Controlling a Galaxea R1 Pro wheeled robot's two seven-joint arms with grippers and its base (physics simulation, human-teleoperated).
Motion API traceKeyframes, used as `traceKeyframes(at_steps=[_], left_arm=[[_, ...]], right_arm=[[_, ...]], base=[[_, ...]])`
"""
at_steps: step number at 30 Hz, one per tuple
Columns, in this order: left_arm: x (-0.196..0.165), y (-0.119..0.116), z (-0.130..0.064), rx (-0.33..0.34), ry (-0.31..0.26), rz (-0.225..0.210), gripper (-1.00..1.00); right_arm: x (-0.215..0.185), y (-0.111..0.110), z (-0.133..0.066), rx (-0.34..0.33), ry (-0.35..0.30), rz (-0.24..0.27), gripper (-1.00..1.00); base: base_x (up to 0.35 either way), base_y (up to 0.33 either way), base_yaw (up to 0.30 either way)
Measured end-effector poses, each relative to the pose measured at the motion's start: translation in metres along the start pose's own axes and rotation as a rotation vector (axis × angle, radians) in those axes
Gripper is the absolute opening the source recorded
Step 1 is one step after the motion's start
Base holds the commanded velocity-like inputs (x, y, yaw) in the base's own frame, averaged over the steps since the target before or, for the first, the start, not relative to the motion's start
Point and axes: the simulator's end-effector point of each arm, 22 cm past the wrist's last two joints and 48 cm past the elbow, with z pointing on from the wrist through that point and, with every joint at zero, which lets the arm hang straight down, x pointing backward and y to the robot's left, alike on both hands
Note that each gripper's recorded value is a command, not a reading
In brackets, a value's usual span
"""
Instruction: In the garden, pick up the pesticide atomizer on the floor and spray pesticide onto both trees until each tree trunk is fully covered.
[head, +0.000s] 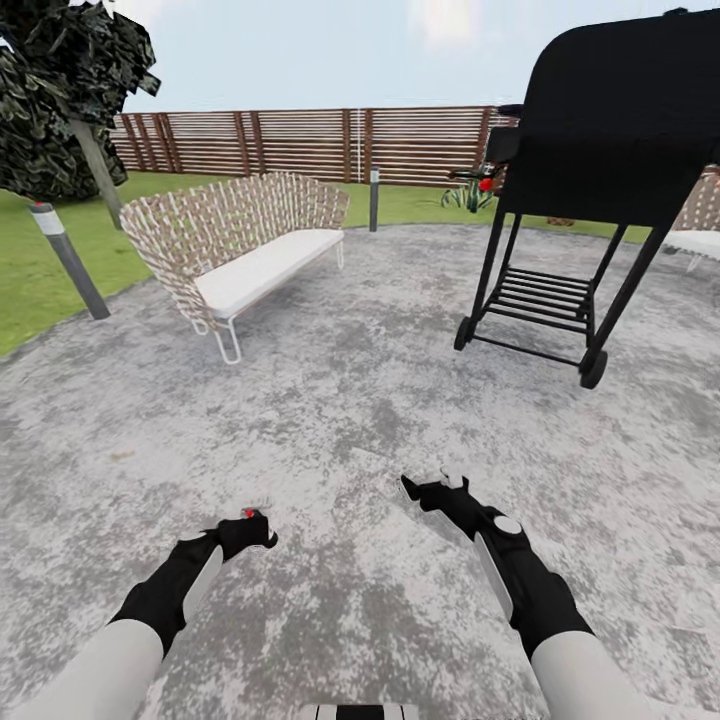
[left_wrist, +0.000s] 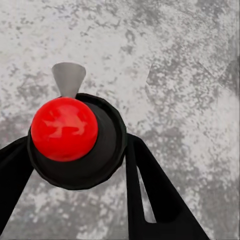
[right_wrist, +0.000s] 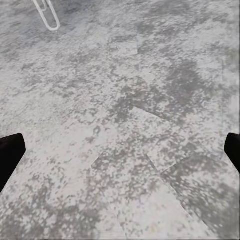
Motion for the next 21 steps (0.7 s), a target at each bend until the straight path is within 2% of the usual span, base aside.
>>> traceKeyframes(at_steps=[11, 21], left_arm=[[-0.0048, -0.0045, -0.003, 0.004, -0.01, 0.004, -1.0], [-0.0074, -0.007, -0.0047, 0.009, -0.012, 0.003, -1.0]], right_arm=[[-0.0109, -0.0001, -0.0027, 0.002, -0.004, -0.002, 1.0], [-0.015, 0.0002, -0.0039, 0.003, -0.01, -0.005, 1.0]], base=[[0.0, 0.009, -0.292], [-0.057, 0.253, -0.292]])
